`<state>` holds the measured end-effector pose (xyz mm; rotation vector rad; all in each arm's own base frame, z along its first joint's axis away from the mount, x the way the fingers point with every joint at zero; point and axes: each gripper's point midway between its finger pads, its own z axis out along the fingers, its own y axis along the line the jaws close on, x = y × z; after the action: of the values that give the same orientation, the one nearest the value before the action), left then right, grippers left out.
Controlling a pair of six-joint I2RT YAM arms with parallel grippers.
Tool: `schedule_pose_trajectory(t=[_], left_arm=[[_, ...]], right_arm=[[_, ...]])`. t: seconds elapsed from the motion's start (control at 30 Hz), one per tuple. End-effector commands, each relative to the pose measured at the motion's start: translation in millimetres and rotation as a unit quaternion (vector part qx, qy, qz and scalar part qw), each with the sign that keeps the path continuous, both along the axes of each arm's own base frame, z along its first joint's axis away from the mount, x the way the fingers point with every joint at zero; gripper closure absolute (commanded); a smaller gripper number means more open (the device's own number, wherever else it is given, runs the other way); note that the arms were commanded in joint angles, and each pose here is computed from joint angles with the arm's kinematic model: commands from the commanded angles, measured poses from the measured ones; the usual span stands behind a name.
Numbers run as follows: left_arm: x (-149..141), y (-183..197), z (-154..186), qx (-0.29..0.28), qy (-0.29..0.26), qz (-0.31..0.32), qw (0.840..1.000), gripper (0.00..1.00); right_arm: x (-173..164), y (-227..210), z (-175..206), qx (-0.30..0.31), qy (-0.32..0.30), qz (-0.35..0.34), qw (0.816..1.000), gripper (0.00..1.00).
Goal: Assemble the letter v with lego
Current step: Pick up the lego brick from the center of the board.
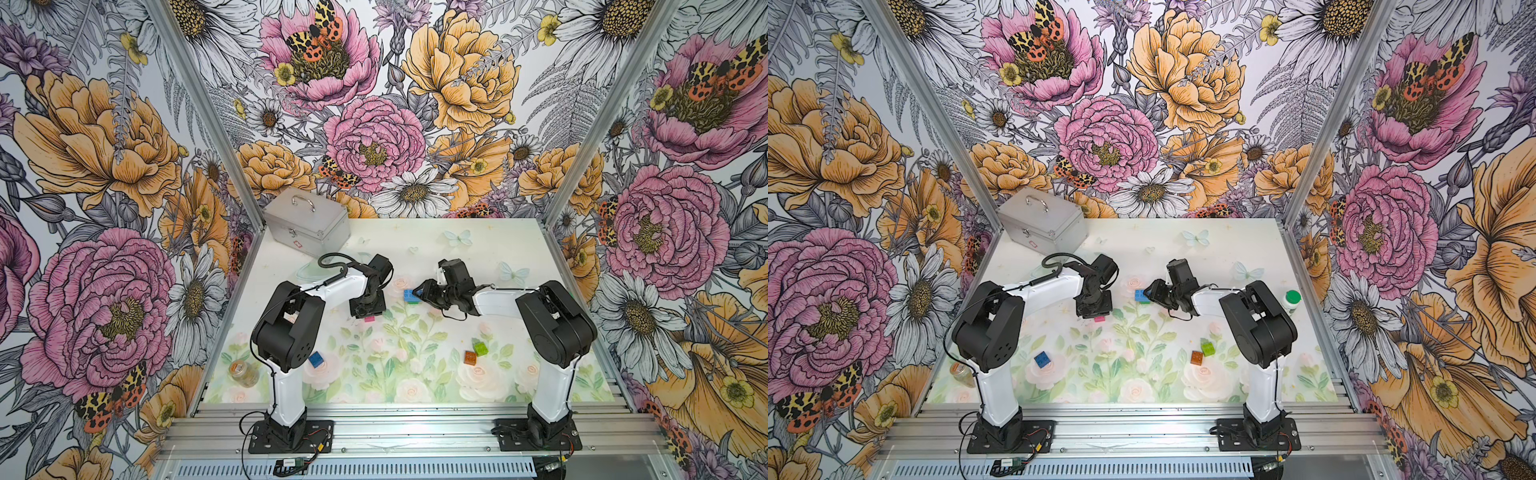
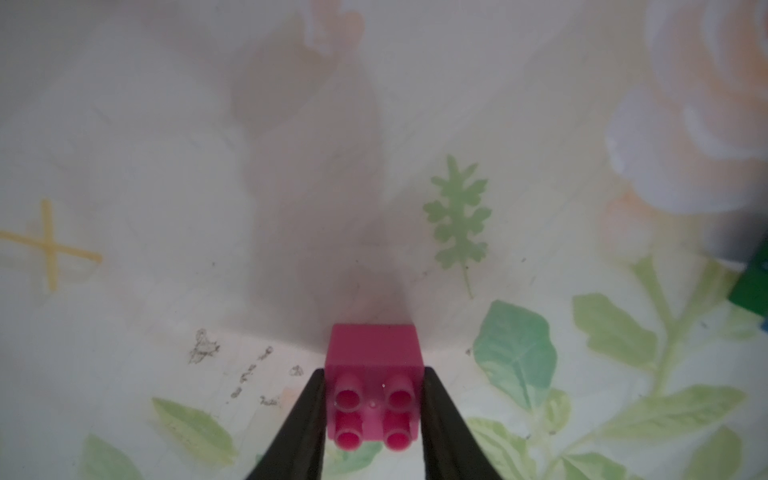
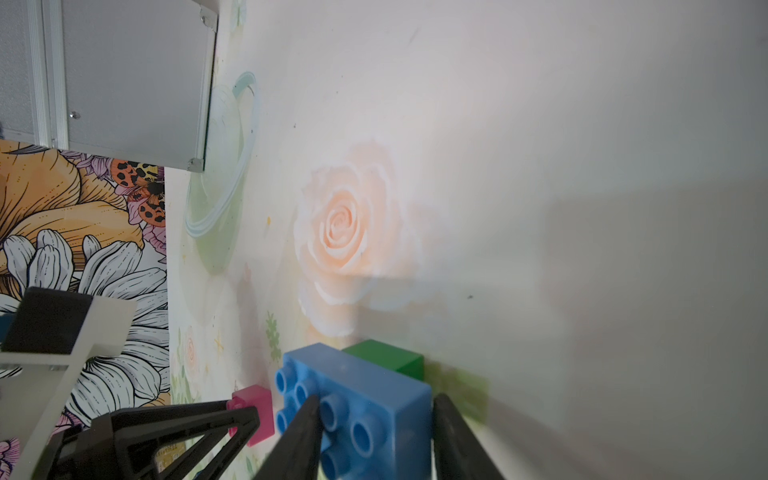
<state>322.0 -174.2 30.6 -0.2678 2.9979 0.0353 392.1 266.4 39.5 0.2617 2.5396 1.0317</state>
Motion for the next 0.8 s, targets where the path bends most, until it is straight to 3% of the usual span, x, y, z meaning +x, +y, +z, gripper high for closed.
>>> schedule_pose_trajectory(t=[0.0,0.2,0.43,0.77], left_arm=[[2,-4,3,-0.007,-0.01,-0.003,1.0,0.71],[17,-20,33,-0.039,-0.047,-0.002,0.998,0.85],[47,-62,82,-0.075,-0.102,-0.016,0.992,0.89],[53,-105,75,-0.077,-0.087,-0.052,0.992,0.93]], right_arm=[[-33,-26,-47,-0.067,0.079,-0.011,0.995,0.55],[-33,-25,-46,-0.067,0.076,-0.009,0.995,0.55],[-34,-24,-49,-0.071,0.078,-0.01,0.994,0.56],[-35,-25,-53,-0.076,0.08,-0.01,0.994,0.56]])
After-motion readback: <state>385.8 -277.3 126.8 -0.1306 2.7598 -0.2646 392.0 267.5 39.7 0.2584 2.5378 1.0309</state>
